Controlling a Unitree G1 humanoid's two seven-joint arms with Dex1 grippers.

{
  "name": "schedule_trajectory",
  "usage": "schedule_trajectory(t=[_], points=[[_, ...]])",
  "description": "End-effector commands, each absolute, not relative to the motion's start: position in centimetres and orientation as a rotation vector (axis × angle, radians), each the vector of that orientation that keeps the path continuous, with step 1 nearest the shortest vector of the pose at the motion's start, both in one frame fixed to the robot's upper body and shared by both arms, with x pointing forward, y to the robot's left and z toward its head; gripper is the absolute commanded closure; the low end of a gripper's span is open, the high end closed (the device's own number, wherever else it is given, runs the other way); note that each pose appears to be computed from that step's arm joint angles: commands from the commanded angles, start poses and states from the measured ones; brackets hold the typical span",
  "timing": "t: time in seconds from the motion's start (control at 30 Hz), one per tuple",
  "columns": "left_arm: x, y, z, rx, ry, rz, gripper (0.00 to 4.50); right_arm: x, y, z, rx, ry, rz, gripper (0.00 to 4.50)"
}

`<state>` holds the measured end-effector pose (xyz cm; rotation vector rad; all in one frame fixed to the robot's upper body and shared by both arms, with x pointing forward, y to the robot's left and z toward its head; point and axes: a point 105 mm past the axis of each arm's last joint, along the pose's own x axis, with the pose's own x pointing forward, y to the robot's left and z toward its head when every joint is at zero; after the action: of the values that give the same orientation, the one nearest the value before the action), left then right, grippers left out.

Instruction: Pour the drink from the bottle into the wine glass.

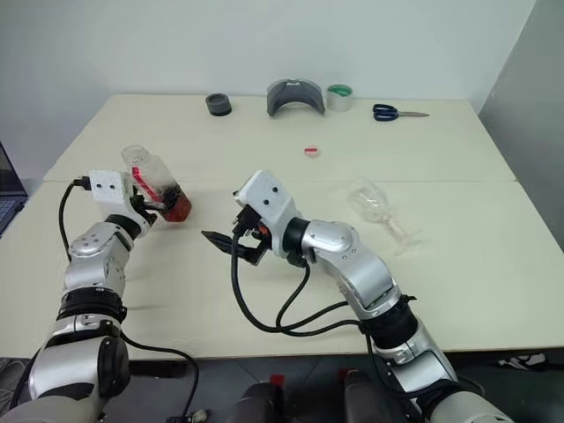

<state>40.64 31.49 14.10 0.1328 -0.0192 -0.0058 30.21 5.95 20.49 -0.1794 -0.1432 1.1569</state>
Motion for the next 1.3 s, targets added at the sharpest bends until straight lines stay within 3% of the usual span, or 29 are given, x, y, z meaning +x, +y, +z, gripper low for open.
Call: schedule_trajectory(t=[0.03,0.4,0.57,0.93,1.3], points=[[40.3,32.0,15.7,0.171,-0.086,0.028,0.02,30.3,5.4,21.1,-0.179,-0.180,1.134,0.00],[37.8,31.4,13.8,0.245,-0.076,0.024,0.02,31.2,2.1,19.4,-0.208,-0.133,1.010,0.00],[38.6,32.6,16.3,0.327,-0.107,0.034,0.02,31.7,0.4,19.7,-0.179,-0.122,0.956,0.00],[36.7,30.2,13.8,0.267,-0.087,-0.078,0.02,30.7,-0.6,19.2,-0.208,-0.082,0.995,0.00],[35.2,29.0,13.6,0.214,-0.087,-0.111,0.02,30.4,-0.9,18.8,-0.232,-0.073,0.999,0.00]])
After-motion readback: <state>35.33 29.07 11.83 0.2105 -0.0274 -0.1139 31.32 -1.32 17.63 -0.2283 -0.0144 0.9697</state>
